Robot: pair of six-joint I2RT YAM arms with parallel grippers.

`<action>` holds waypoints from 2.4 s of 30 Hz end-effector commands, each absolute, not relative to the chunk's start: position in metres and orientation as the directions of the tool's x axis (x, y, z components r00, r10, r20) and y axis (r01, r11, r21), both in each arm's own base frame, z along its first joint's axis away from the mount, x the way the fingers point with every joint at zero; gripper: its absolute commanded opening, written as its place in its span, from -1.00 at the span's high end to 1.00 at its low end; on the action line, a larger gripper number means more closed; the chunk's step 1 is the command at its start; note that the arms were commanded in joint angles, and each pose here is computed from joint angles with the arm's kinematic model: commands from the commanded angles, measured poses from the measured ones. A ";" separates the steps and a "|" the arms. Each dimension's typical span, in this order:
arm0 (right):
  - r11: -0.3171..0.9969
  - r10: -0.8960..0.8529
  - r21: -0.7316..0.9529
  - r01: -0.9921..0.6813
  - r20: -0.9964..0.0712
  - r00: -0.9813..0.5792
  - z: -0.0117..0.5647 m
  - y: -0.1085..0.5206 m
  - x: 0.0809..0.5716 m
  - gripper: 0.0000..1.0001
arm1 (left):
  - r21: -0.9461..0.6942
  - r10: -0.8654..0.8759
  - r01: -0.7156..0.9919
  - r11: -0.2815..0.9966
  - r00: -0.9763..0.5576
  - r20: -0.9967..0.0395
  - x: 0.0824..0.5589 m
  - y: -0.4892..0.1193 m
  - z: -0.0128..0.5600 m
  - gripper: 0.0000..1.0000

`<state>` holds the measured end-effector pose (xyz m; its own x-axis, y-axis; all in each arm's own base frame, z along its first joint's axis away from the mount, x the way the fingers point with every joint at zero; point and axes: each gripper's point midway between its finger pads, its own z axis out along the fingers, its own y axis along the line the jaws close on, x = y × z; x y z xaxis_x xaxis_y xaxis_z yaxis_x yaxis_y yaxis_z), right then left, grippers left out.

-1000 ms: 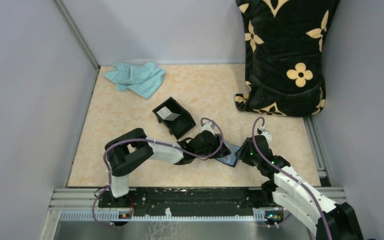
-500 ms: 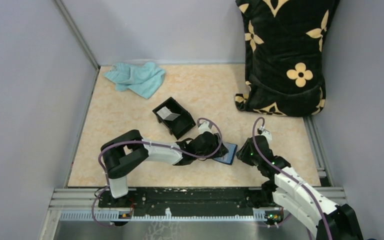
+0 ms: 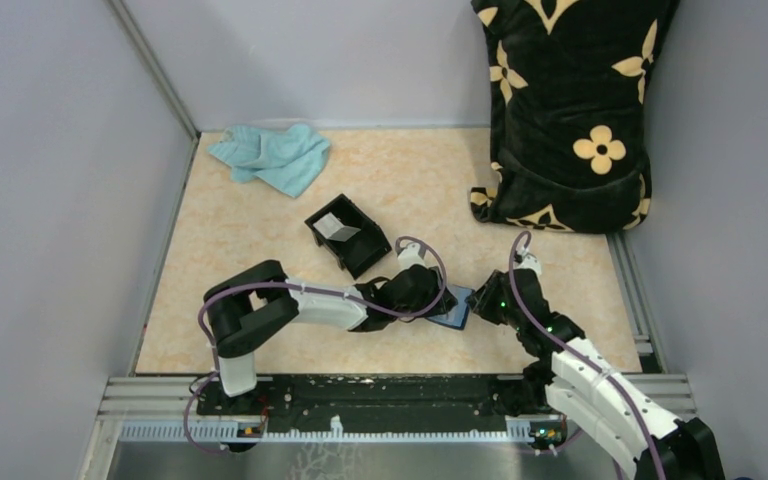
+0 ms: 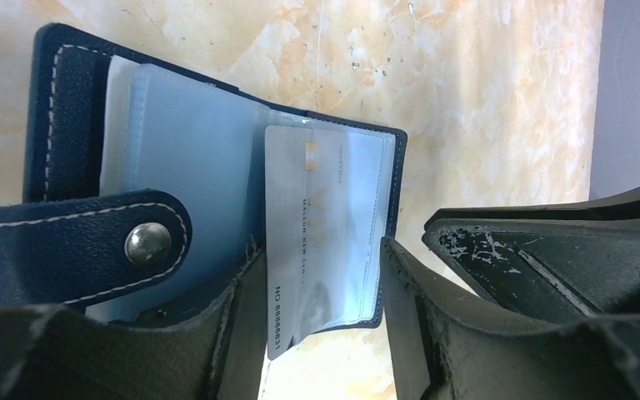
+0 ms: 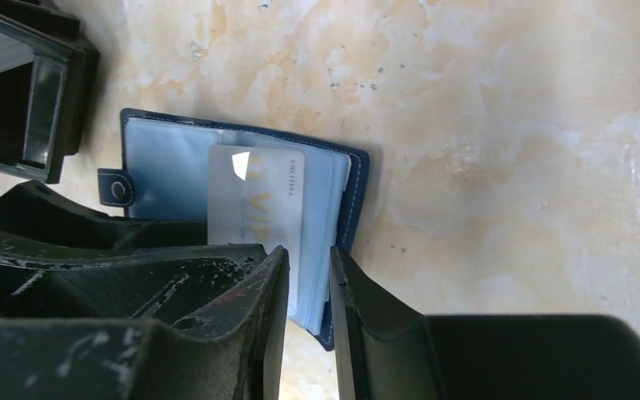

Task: Put the credit cards into the card holder
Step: Insert the credit card into the card holder.

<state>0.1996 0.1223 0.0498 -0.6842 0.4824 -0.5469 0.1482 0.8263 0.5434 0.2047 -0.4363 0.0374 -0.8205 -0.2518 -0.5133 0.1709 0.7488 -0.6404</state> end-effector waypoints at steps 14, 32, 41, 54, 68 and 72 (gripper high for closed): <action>0.787 0.500 0.609 0.098 -0.539 -0.678 0.059 0.147 0.227 0.85 | -0.520 -0.160 0.160 0.839 -0.841 -0.517 0.189 -0.400 -0.026 -0.05; 0.808 0.532 0.522 0.274 -0.446 -0.720 0.006 0.130 0.209 1.00 | -0.345 -0.092 0.130 0.929 -0.824 -0.559 0.198 -0.375 -0.028 -0.19; 0.811 0.548 0.484 0.329 -0.429 -0.718 -0.006 0.121 0.204 1.00 | -0.261 -0.066 0.118 0.958 -0.796 -0.602 0.205 -0.361 -0.022 -0.23; 0.808 0.555 0.484 0.336 -0.434 -0.709 -0.004 0.117 0.200 1.00 | -0.201 -0.064 0.085 0.976 -0.769 -0.636 0.211 -0.345 -0.013 -0.26; 0.819 0.539 0.479 0.316 -0.452 -0.711 0.002 0.117 0.201 1.00 | -0.294 -0.165 0.087 0.952 -0.661 -0.732 0.224 -0.336 0.019 -0.08; 0.820 0.534 0.481 0.309 -0.451 -0.715 0.002 0.118 0.202 1.00 | -0.310 -0.177 0.104 0.945 -0.635 -0.752 0.226 -0.333 0.028 -0.07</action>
